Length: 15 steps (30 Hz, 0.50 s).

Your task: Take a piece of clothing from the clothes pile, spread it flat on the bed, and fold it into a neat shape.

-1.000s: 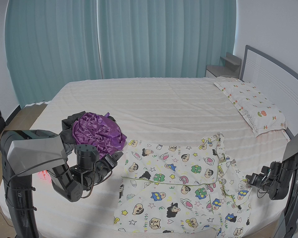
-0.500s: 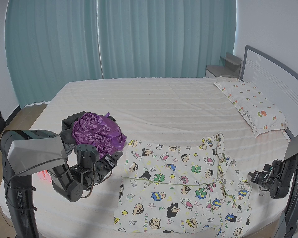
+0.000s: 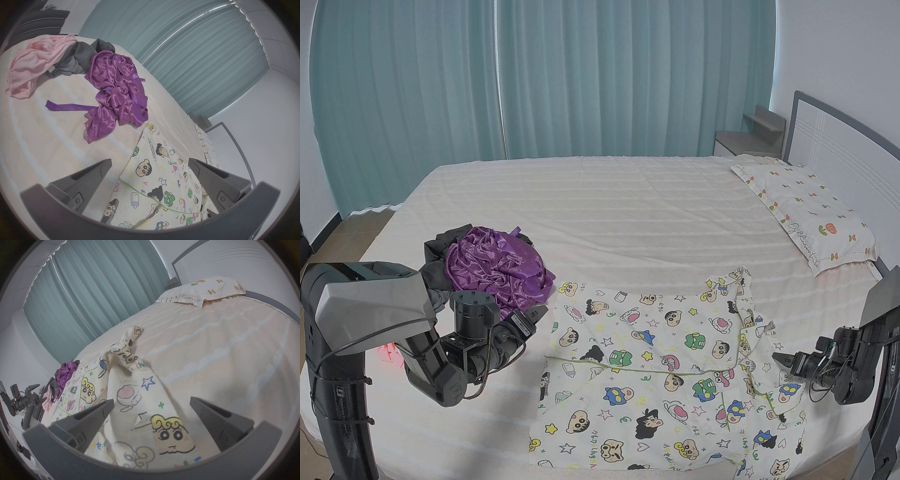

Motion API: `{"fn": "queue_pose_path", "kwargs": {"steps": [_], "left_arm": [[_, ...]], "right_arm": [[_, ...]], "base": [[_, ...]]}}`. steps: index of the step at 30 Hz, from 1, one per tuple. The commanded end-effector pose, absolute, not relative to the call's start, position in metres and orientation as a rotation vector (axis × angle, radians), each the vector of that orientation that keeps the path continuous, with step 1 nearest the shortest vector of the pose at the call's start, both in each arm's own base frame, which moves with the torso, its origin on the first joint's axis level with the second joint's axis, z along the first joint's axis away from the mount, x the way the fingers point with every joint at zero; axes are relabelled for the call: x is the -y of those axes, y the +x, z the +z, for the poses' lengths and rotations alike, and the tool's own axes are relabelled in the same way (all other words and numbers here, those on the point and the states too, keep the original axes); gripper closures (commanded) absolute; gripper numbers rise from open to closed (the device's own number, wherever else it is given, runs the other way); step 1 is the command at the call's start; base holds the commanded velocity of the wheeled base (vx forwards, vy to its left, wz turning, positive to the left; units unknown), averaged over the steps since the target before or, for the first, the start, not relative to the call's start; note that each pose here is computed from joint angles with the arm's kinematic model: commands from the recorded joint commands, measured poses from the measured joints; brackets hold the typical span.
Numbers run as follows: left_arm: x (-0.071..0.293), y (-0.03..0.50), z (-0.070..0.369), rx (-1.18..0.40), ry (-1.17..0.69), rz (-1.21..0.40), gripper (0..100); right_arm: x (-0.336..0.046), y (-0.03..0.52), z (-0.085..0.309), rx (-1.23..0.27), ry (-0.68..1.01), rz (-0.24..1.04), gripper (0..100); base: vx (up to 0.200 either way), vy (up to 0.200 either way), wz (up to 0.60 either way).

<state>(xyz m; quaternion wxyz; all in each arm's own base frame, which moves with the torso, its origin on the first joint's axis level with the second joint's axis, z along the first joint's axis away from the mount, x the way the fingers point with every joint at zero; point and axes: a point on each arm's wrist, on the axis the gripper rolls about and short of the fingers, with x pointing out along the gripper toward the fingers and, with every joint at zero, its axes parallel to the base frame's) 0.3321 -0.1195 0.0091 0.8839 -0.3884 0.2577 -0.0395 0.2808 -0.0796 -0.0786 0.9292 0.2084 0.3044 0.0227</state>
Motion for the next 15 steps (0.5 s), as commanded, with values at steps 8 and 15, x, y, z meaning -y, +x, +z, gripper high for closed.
{"fn": "queue_pose_path", "kwargs": {"steps": [8, 15], "left_arm": [[0.1185, 0.3323, 0.0080, -0.536, -0.809, -0.076, 0], [0.1180, 0.3325, 0.0080, -0.537, -0.809, -0.076, 0]], "right_arm": [[0.0800, 0.2847, -0.0786, -0.636, 0.441, 0.048, 100], [0.0871, 0.2869, -0.0721, -0.556, 0.480, 0.016, 100]], "base": [[0.000, 0.000, 0.00], [0.000, 0.000, 0.00]]}}
